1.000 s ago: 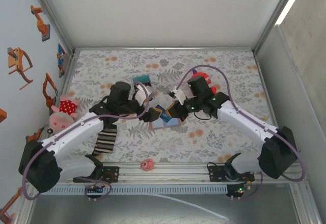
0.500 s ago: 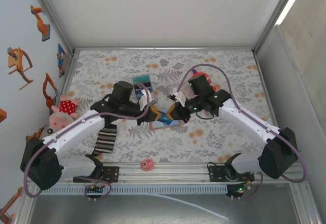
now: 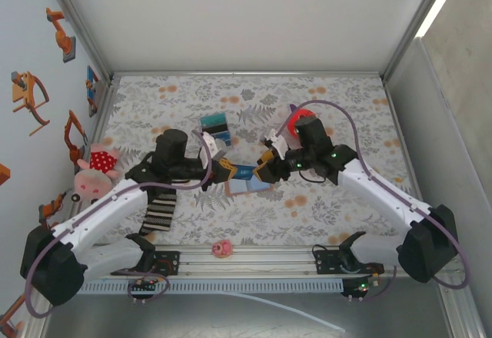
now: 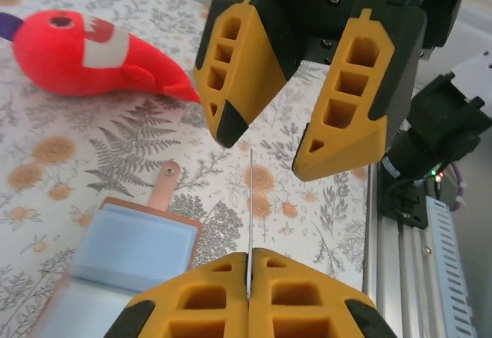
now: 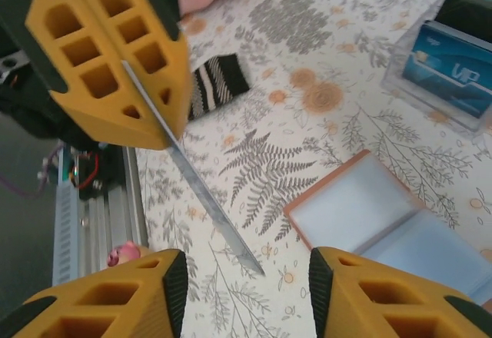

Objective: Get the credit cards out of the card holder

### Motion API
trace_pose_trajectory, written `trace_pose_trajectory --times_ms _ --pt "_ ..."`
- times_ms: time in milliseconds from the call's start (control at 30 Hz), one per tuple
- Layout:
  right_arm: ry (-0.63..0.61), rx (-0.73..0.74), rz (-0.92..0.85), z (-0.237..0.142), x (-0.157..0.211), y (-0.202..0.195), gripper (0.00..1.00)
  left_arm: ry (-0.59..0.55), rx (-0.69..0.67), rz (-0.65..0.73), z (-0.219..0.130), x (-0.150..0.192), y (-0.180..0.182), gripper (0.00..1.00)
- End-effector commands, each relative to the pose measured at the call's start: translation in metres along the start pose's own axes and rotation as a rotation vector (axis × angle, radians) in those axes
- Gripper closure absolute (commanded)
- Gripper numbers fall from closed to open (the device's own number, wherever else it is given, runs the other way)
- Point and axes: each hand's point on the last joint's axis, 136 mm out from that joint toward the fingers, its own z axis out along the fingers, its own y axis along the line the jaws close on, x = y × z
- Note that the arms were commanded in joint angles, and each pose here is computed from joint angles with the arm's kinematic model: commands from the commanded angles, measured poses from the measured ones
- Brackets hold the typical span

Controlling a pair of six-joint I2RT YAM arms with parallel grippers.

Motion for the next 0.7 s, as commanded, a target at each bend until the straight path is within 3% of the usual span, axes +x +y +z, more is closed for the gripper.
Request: trace_pose_trajectory --times_ms 0,267,533,667 --pt "-0.16 0.057 0.026 -0.009 -0.026 -0.006 0.52 -0.174 -0.077 -0.019 -0.014 -0.032 0.005 1.0" --pt "-0.366 -0.063 0.1 -0.008 -0.046 0.004 0.49 -0.376 -0.077 -0.128 -0.028 -0.055 0.004 1.0" --pt "-0.393 -0.171 0.09 -0.001 -0.06 0.011 0.52 -0.393 -0.024 -0.146 -0.024 -0.061 -0.002 1.0" --pt "-0.401 -0.199 0.077 -0.001 -0.065 0.015 0.62 -0.391 -0.018 -0.146 -0.023 -0.061 -0.003 1.0"
